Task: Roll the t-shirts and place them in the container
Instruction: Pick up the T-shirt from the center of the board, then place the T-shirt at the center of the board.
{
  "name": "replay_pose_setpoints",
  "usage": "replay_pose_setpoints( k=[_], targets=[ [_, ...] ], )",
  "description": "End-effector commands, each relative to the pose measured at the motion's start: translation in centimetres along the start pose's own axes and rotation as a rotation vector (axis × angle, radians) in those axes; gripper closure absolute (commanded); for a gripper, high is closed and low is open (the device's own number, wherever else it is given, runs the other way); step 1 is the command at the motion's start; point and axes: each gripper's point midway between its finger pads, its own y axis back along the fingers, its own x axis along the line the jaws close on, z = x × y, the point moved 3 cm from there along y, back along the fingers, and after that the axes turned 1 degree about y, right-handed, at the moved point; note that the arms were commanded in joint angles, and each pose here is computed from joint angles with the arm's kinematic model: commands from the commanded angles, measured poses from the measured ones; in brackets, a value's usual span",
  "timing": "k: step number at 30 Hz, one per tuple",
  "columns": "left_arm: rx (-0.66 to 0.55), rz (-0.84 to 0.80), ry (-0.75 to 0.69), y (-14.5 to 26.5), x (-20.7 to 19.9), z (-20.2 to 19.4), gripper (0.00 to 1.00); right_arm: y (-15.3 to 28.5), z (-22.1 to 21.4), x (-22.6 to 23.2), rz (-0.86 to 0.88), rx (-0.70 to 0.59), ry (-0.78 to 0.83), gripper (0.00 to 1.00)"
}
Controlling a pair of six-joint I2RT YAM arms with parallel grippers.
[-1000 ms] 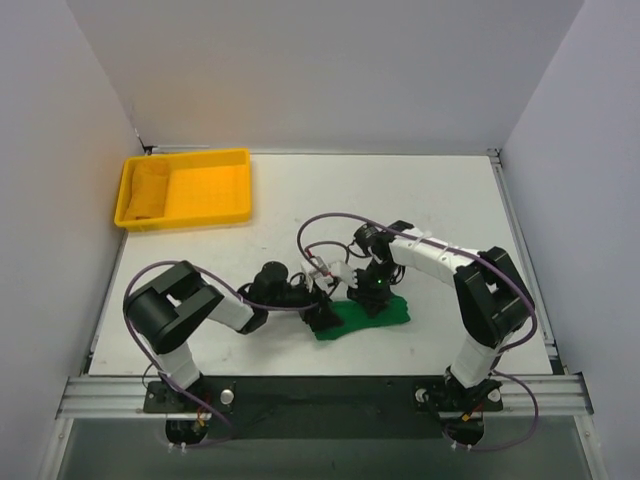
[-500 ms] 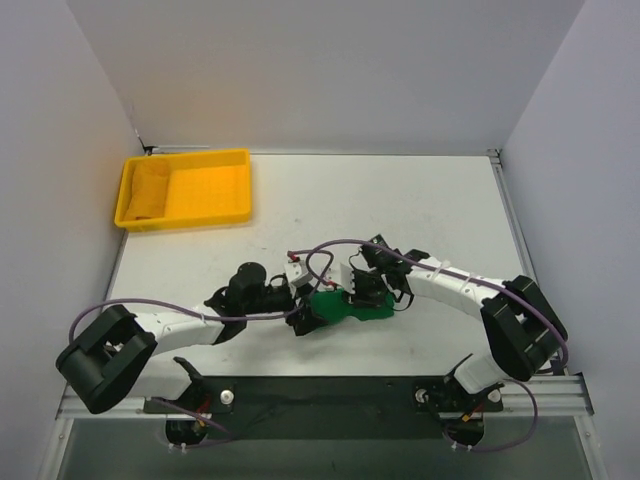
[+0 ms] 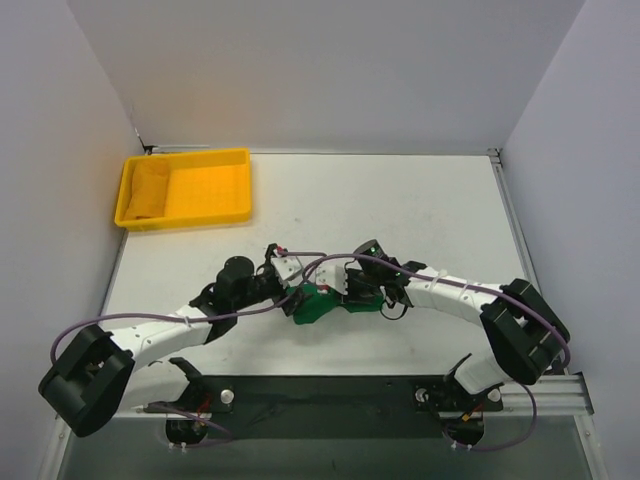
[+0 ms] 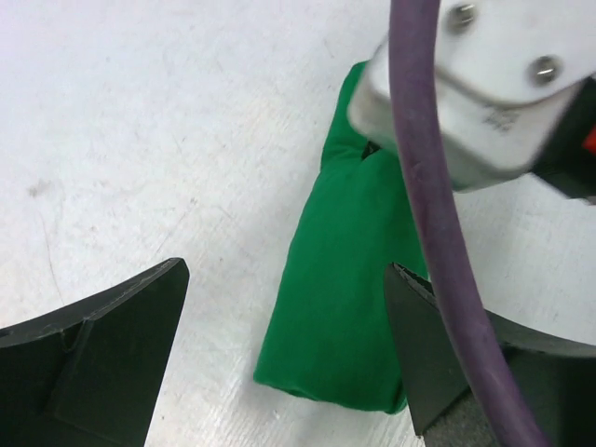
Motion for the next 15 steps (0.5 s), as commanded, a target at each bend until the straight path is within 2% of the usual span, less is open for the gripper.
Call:
replay_pose_setpoints(
  k=[1, 5, 8, 15],
  targets=[
    [-0.031, -0.135, -0.15, -0.2, -3.0, 0.4, 0.03, 0.9, 1.1, -0.9, -0.067, -0.052, -0.031, 1.0],
    [-0.071, -0.202, -0.3, -1.0, -5.5, -0.1, 0.02, 0.8, 1.4, -1.0, -0.084, -0.069, -0.078, 1.0],
    [-0.055, -0.227, -0.37, -1.6, -6.7, -1.7, 0.03, 0.8, 1.6, -0.5, -0.066, -0.088, -0.07, 1.0],
    [-0.016, -0.198, -0.418, -2.7, -6.0, -3.0, 0.03, 1.1, 1.5, 0.5, -0.046, -0.097, -0.016, 1.0]
  ],
)
